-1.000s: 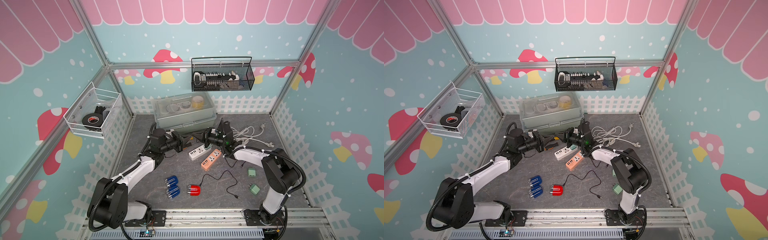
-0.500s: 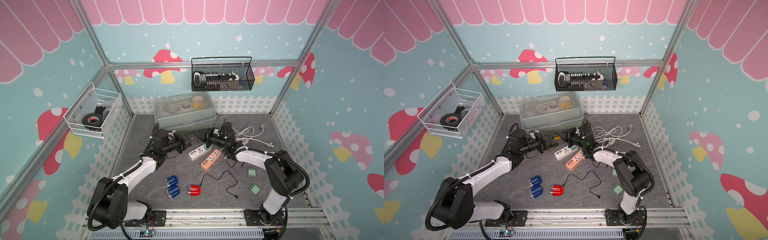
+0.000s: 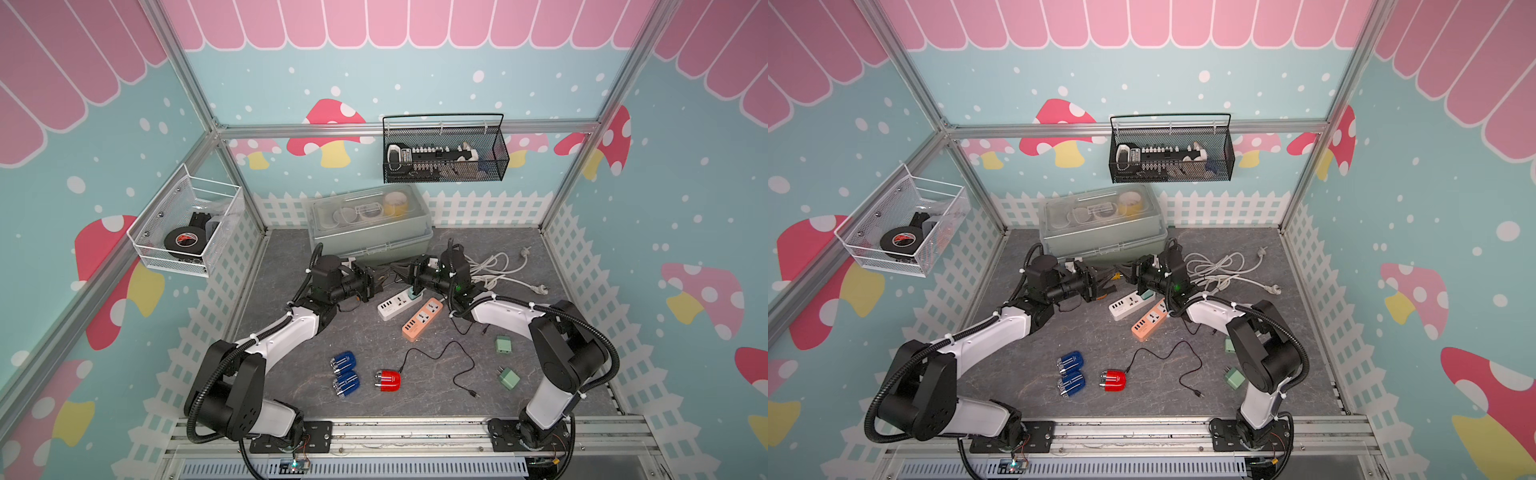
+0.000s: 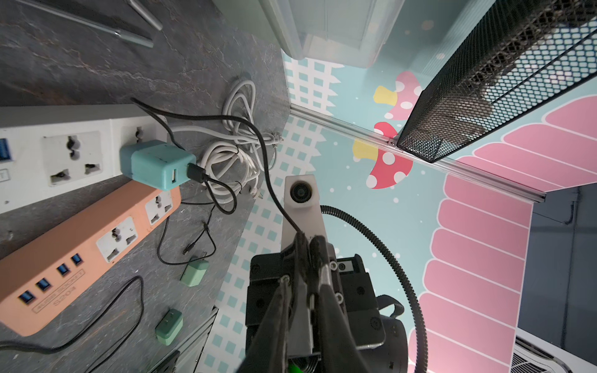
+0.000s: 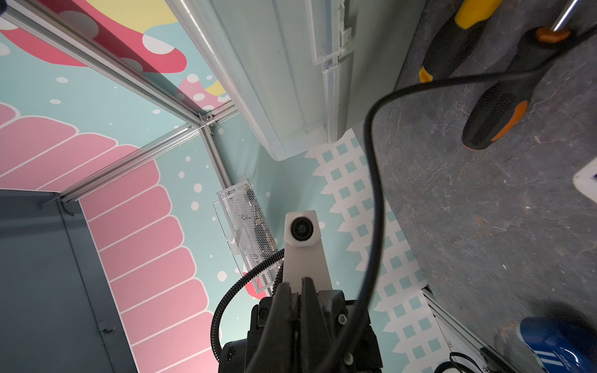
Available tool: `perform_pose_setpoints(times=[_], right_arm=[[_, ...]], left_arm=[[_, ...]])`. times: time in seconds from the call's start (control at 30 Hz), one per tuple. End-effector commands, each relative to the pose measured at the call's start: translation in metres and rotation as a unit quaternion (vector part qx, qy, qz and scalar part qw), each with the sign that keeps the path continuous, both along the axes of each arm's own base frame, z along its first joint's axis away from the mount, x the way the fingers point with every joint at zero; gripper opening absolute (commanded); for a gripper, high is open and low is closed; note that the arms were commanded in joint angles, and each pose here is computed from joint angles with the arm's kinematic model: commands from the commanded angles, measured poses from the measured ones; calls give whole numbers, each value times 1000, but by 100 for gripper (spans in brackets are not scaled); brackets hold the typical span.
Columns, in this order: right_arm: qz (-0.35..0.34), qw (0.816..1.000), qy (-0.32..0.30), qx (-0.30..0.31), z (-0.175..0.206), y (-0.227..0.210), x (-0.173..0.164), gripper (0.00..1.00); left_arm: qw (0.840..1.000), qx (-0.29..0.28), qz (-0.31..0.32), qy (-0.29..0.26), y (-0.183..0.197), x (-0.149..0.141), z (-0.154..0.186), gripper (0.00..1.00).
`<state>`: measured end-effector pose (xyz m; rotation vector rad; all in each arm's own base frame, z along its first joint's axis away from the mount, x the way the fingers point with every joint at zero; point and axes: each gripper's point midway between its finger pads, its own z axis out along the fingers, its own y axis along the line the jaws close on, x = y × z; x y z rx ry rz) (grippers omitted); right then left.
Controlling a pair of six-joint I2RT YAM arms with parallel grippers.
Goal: Charge the electric shaver
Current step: Pick up the charging cable from the center of the board.
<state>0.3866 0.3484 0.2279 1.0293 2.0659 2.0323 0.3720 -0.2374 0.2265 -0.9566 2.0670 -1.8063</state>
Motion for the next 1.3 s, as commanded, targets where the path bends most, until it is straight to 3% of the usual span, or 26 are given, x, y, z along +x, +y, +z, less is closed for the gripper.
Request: perform_pose_setpoints(times=[0.0, 0.27, 0.4, 0.53, 0.63, 0.87, 1.27], right_arm=[[6, 1000, 2, 20, 12, 1, -7, 0], [8, 1000, 3, 22, 13, 2, -6, 0], [15, 1000, 1, 23, 14, 3, -8, 0], [44, 999, -13, 18, 16, -3, -15, 26], [90, 996, -20, 15, 15, -5, -26, 35], [165, 986, -14, 15, 11, -8, -53, 44], [167, 985, -27, 29, 20, -18, -53, 47]], left_arm=[[1000, -16, 0, -13, -5, 6, 14, 16], [1000, -16, -1, -11, -6, 6, 11, 0], [1000, -16, -5, -10, -5, 6, 11, 0], [1000, -15, -20, 3, 1, 3, 9, 0], [999, -19, -42, 7, 3, -1, 13, 0], [993, -28, -113, 26, -2, -14, 16, 0], [986, -17, -161, 46, -4, -34, 8, 0]])
